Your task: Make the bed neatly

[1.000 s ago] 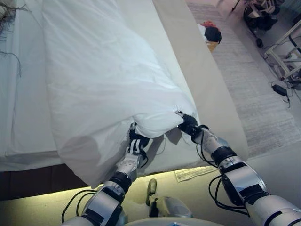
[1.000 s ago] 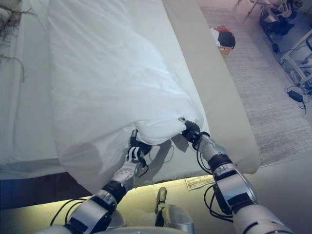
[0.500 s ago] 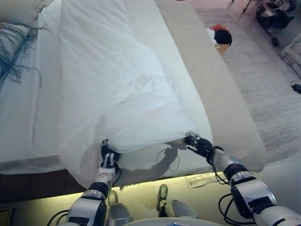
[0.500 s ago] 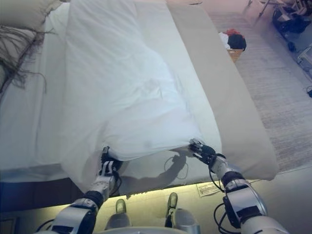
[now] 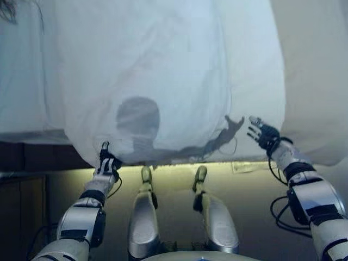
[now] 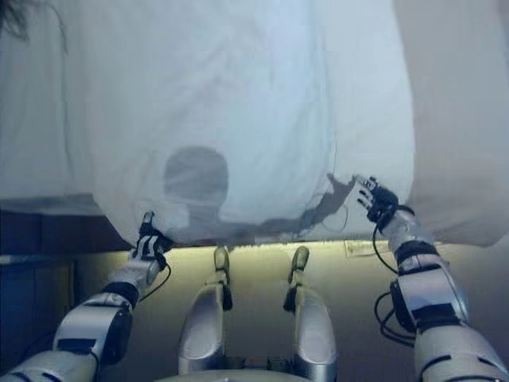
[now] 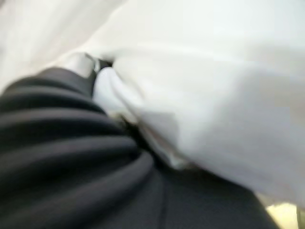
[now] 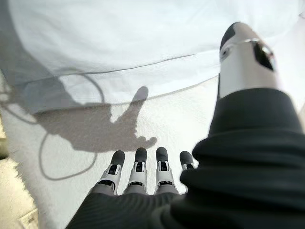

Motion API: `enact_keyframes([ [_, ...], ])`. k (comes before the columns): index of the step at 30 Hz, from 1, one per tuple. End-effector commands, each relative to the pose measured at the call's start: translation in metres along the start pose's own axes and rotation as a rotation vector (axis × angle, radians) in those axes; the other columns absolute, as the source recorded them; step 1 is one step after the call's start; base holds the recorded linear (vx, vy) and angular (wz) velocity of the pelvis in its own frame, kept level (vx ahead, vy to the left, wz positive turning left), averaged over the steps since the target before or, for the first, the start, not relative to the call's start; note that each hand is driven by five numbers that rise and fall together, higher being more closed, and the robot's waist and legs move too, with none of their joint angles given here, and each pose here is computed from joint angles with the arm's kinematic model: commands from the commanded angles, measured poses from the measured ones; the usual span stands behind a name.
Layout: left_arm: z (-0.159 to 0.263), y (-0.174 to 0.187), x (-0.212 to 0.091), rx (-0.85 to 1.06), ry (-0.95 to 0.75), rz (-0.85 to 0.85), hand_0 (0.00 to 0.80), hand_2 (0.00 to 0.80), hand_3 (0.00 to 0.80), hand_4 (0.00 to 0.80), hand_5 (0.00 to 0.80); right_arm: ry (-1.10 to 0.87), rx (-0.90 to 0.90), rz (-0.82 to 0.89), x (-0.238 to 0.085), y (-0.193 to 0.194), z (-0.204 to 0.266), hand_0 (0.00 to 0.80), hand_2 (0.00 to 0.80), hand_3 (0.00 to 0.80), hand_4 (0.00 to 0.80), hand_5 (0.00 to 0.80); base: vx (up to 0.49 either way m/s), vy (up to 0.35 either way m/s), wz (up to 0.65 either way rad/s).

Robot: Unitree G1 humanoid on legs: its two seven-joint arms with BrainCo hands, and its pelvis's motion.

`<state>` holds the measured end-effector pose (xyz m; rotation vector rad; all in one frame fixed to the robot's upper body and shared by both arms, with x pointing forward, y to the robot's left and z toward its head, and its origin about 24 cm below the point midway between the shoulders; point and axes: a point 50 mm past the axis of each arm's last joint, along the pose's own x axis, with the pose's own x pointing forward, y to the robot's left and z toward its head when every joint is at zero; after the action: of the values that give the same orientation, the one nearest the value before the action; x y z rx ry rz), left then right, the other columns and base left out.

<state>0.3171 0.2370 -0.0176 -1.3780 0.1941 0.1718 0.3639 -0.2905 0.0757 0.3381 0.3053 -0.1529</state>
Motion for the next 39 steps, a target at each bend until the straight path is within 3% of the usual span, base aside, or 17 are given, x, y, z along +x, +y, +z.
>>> enact_keyframes([
  [1,0.035,0.003,-0.007,-0.007,-0.108,0.052,0.800,0.800,0.800,0.800,0.800,-0.142,0.003,0.031,0.000,0.009,0.040,0.000,0.000,0.000,0.000,0.000,-0.120,0.235,0.08],
  [12,0.079,0.009,-0.028,0.004,-0.270,0.061,0.800,0.800,0.800,0.800,0.800,-0.163,-0.007,0.053,-0.003,0.006,0.038,0.000,0.000,0.000,0.000,0.000,-0.074,0.183,-0.02],
  [20,0.108,-0.002,-0.038,0.150,-0.261,0.023,0.800,0.800,0.800,0.800,0.800,-0.173,0.068,-0.078,-0.024,-0.053,0.018,0.000,0.000,0.000,0.000,0.000,-0.020,-0.017,0.38],
  [27,0.116,0.020,-0.055,0.114,-0.332,0.067,0.800,0.800,0.800,0.800,0.800,-0.144,-0.017,-0.088,-0.028,-0.060,0.046,0.000,0.000,0.000,0.000,0.000,0.004,0.414,0.04],
  [39,0.113,0.023,-0.054,0.056,-0.308,0.102,0.800,0.800,0.800,0.800,0.800,-0.158,-0.126,-0.117,-0.042,-0.073,0.087,0.000,0.000,0.000,0.000,0.000,-0.075,0.308,-0.07],
])
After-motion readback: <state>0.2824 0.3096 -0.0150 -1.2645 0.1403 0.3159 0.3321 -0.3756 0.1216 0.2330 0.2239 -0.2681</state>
